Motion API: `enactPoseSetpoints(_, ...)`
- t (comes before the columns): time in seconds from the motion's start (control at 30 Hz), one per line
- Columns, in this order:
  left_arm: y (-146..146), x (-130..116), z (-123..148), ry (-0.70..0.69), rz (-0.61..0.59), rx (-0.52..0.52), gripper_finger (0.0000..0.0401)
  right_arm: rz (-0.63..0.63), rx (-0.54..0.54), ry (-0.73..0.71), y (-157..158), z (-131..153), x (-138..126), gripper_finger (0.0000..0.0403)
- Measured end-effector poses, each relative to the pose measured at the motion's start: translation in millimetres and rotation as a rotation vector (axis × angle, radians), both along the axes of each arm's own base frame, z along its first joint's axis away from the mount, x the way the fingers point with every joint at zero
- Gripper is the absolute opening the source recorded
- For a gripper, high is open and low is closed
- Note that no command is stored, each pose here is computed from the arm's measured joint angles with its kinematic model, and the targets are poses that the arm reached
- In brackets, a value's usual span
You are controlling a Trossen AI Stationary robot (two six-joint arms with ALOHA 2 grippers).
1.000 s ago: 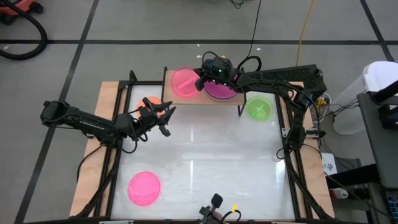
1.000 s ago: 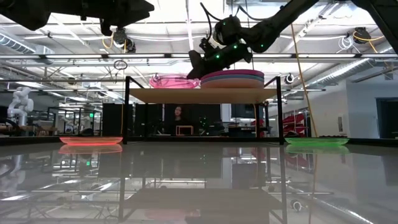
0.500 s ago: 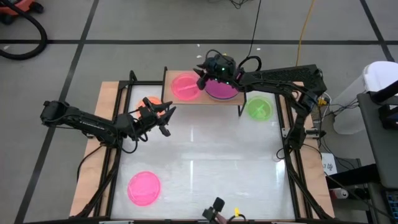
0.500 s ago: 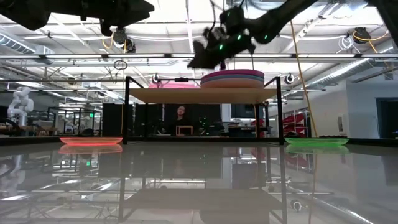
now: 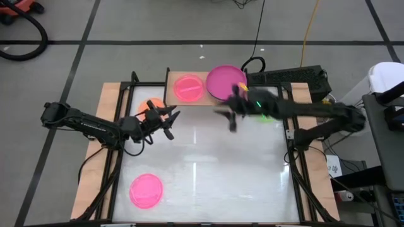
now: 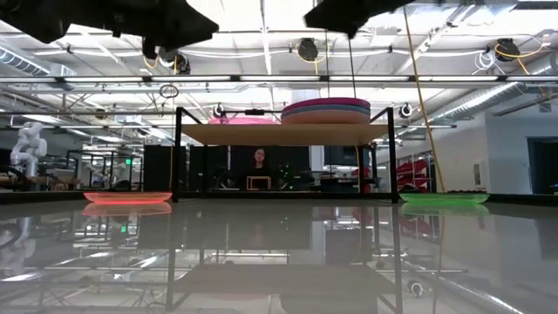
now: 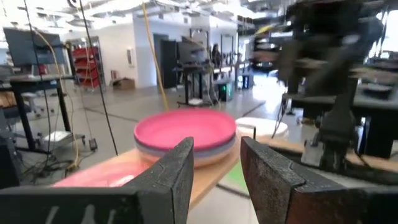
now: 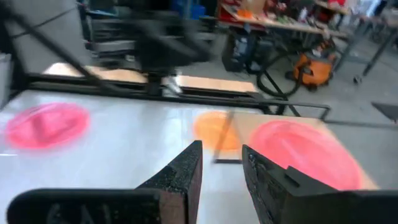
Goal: Place and stack plates onto a shelf
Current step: Stack the small orange plate on top of the small pink plate on the shelf
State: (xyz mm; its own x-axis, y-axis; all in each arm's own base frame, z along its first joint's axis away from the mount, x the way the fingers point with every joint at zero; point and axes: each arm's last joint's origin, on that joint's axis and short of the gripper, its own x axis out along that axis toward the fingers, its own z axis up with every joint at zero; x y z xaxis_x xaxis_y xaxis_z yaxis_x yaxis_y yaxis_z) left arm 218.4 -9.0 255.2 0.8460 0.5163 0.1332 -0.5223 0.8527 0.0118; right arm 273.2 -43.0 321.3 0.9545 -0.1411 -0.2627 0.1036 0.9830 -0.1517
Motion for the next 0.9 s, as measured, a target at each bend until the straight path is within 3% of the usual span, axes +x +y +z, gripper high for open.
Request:
enactPoseSetpoints(0.27,-3,-1,-31,0.286,0.003,-0.044,0.0138,0.093,0.087,-0.146,63,-46,-73,0.0096)
enactPoseSetpoints(0.37,-3,-2,-38,0.377,0.021,-0.117,0.0138,0.173,0.122,-0.181,77,-55,-94,0.0096)
enactPoseSetpoints(0.43,-4,-2,-39,0.421,0.036,-0.188,0.0138,0.159,0.122,-0.206,82,-57,-104,0.0096)
enactPoseSetpoints(0.67,-9,-20,-46,0.697,0.13,-0.411,0.0138,0.104,0.057,-0.157,88,-72,-116,0.0096)
enactPoseSetpoints(0.9,4,-36,-55,0.835,0.29,-0.518,0.0138,0.117,0.047,-0.131,90,-86,-116,0.0096)
